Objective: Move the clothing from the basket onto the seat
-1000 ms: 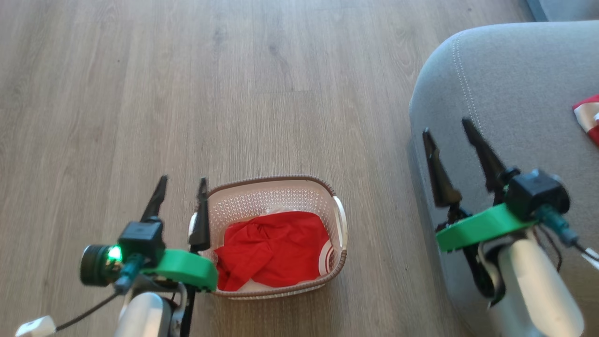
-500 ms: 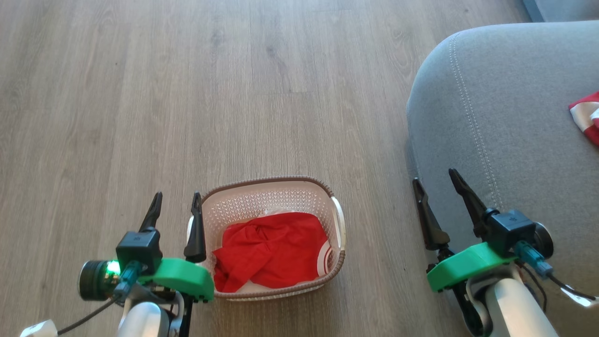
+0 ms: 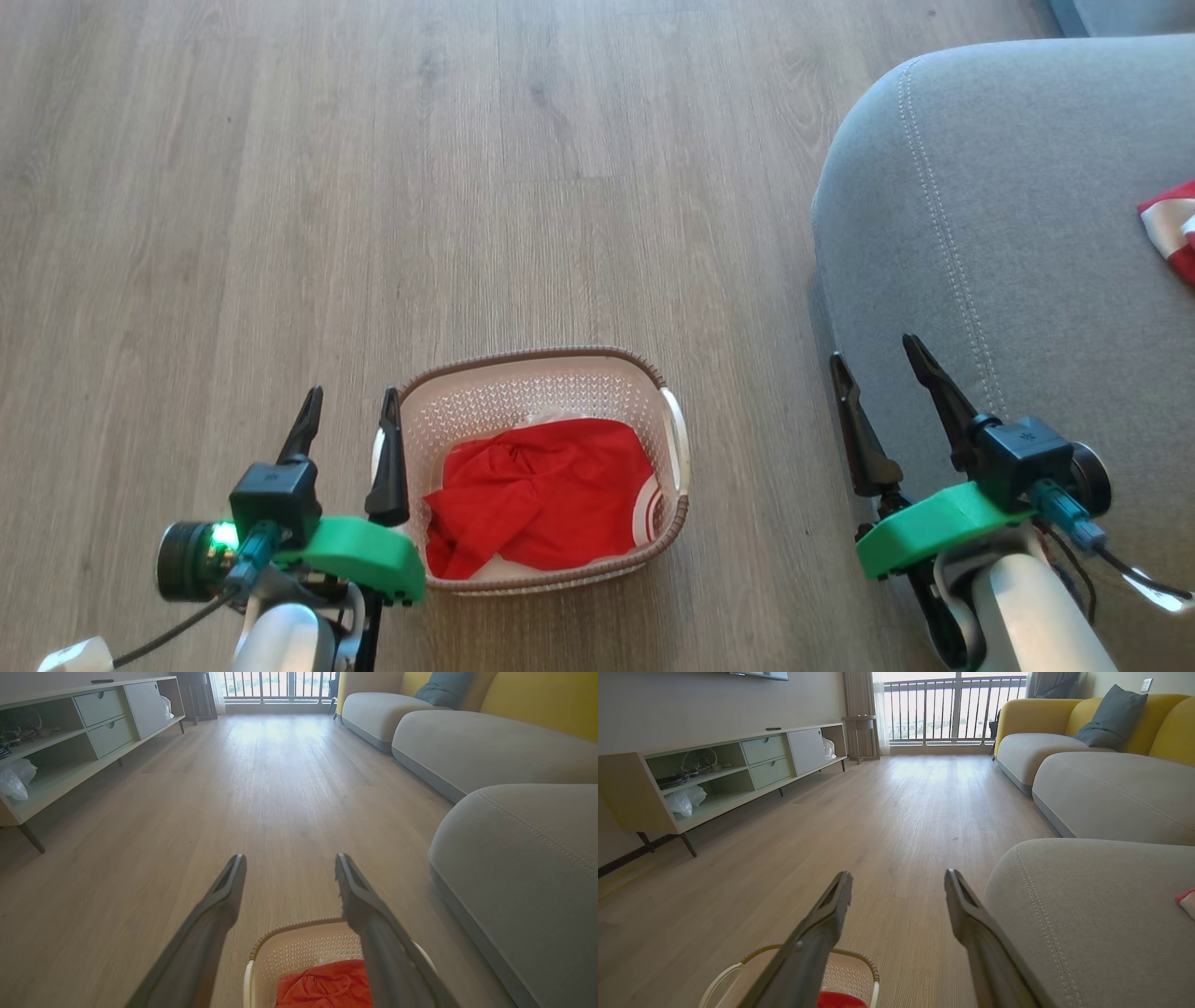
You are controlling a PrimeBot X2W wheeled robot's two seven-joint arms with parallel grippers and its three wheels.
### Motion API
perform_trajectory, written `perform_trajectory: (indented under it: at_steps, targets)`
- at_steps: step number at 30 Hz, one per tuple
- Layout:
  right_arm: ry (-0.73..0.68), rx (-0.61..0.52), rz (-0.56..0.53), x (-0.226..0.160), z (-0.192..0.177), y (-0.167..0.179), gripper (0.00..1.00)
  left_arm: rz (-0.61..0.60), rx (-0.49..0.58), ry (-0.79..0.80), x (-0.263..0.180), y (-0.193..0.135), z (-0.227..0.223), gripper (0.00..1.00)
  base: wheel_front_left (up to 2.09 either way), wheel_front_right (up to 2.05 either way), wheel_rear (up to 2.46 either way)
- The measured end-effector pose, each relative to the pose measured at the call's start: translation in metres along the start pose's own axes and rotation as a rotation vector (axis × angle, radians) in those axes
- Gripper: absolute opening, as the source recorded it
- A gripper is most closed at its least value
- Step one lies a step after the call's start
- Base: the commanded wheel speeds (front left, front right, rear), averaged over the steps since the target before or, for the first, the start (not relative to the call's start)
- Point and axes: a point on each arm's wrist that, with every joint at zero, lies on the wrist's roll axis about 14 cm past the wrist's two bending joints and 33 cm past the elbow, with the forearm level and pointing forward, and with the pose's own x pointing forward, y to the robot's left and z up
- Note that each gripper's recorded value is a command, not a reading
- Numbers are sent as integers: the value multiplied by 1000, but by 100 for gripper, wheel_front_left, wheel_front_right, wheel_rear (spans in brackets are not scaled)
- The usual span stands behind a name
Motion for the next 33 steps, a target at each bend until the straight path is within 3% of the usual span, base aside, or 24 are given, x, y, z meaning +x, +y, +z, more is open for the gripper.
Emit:
perform_trajectory:
  at_steps: [24, 33]
  targets:
    - [14, 2, -11, 2, -6, -4, 100, -14, 6, 25, 3, -2, -9, 100, 0, 0, 0]
    - [61, 5, -30, 5, -23, -11, 100, -40, 3, 97, 8, -8, -35, 100, 0, 0, 0]
